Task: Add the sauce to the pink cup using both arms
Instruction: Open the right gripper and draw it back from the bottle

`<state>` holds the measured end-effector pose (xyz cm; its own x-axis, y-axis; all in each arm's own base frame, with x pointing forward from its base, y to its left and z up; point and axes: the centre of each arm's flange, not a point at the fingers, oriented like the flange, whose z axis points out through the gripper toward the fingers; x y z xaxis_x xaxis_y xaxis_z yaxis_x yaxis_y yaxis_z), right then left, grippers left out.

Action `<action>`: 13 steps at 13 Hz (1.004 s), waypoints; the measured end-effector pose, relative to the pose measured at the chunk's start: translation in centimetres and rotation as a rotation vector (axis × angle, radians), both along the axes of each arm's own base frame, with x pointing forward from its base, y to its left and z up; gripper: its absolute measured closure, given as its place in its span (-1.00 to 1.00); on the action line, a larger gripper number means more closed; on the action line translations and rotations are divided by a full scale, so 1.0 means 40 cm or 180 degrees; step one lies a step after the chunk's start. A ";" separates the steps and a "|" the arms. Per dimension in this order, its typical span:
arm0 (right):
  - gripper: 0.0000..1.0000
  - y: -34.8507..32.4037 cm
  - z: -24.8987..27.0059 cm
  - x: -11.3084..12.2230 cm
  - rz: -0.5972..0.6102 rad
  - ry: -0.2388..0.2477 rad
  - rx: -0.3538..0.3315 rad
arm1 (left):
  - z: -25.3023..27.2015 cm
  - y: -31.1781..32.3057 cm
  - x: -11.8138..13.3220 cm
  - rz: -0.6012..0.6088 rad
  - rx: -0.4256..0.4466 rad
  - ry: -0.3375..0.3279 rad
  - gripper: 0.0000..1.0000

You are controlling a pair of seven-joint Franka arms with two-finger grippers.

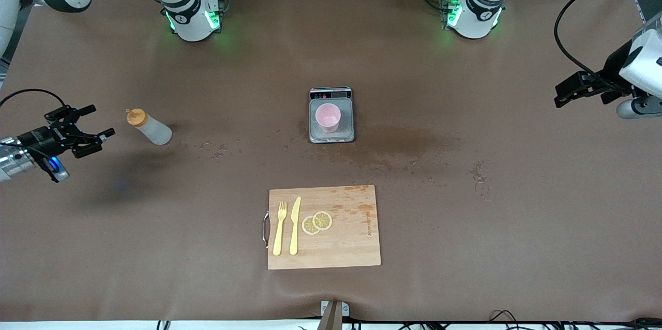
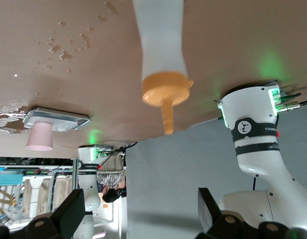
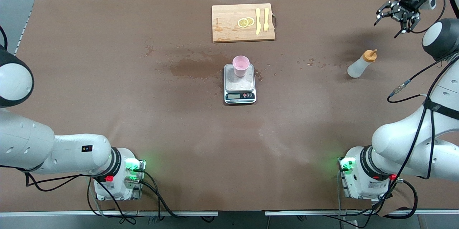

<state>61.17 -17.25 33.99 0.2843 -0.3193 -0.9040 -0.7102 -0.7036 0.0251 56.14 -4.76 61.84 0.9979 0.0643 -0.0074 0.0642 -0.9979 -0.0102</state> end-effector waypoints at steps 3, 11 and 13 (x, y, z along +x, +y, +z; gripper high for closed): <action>-1.00 0.081 0.093 0.017 0.0200 -0.0165 -0.0138 | 0.000 0.002 0.000 0.0004 0.0001 0.0000 -1.00; -1.00 0.249 0.392 0.030 0.0769 -0.1137 -0.0849 | -0.001 0.003 0.000 0.0006 0.0002 0.0004 -1.00; -1.00 0.285 0.419 0.026 0.0876 -0.1408 -0.0958 | -0.002 0.003 0.000 0.0006 0.0003 0.0006 -1.00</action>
